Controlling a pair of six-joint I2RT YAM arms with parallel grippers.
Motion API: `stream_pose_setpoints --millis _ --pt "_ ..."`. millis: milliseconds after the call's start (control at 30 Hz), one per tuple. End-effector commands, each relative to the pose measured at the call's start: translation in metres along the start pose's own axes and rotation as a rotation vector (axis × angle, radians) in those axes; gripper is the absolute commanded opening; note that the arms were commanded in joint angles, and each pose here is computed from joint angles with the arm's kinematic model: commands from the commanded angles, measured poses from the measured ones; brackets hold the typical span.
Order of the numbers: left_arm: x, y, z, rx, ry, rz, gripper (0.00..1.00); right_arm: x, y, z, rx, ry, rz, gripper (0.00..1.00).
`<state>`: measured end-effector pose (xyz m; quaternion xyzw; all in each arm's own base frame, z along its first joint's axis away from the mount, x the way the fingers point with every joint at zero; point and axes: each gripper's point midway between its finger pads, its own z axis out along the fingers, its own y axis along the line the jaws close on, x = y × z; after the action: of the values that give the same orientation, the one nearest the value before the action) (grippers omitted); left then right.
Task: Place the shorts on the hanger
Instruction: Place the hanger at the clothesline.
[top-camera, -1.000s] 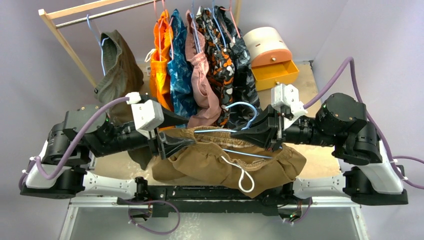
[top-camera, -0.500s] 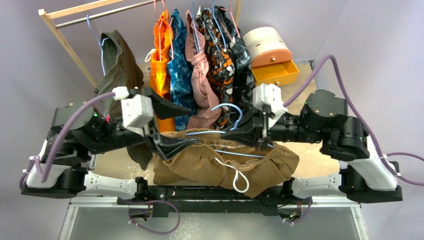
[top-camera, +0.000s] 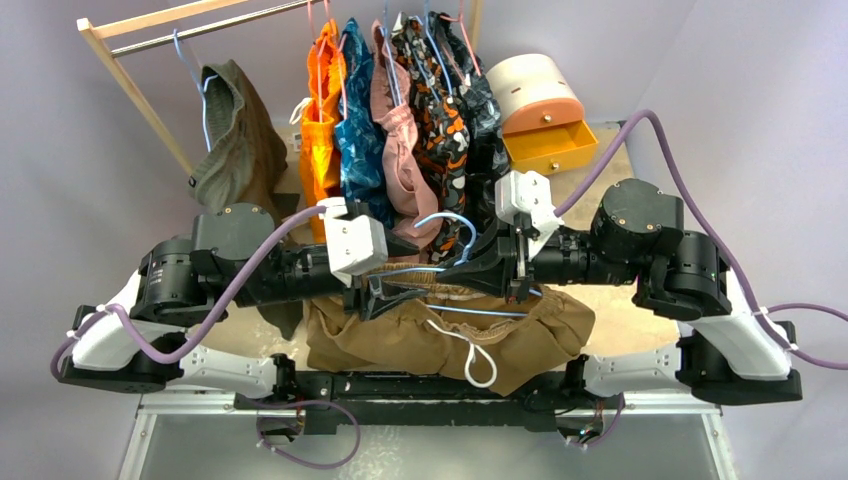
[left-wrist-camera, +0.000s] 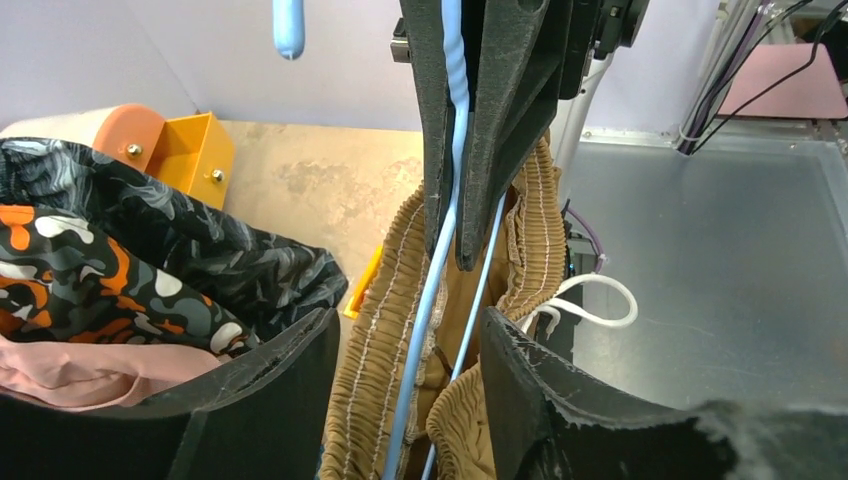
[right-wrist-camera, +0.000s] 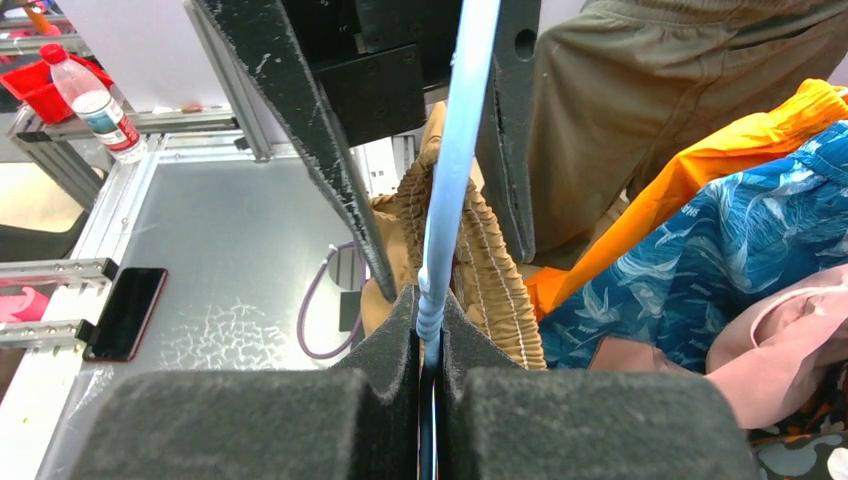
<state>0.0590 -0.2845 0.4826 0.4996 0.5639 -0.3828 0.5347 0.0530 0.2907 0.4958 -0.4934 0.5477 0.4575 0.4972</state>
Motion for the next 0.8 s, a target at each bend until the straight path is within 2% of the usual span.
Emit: stream_pose_setpoints --millis 0,100,200,233,500,633,767 --pt "-0.008 0.0 -0.002 0.005 -0.034 0.024 0.47 -0.021 0.006 -0.006 -0.029 -0.082 -0.025 0.0" --pt "-0.009 0.001 -0.001 -0.001 -0.041 0.026 0.31 -0.02 0.007 -0.007 -0.033 -0.081 -0.026 0.0" --pt "-0.011 0.004 -0.002 -0.017 -0.051 0.027 0.04 -0.018 0.007 -0.007 -0.034 -0.078 -0.022 0.0" --pt "-0.012 0.005 -0.002 -0.025 -0.055 0.025 0.0 -0.018 0.007 -0.007 -0.034 -0.079 -0.022 0.0" --pt "-0.021 0.015 -0.007 -0.079 -0.116 0.014 0.0 -0.019 0.011 -0.007 -0.049 -0.076 -0.002 0.0" --pt "-0.028 0.02 -0.014 -0.108 -0.165 0.01 0.0 -0.014 0.017 -0.009 -0.079 -0.055 0.026 0.15" --pt "-0.034 0.026 -0.02 -0.136 -0.204 0.003 0.0 -0.004 0.019 -0.008 -0.087 -0.018 0.06 0.18"
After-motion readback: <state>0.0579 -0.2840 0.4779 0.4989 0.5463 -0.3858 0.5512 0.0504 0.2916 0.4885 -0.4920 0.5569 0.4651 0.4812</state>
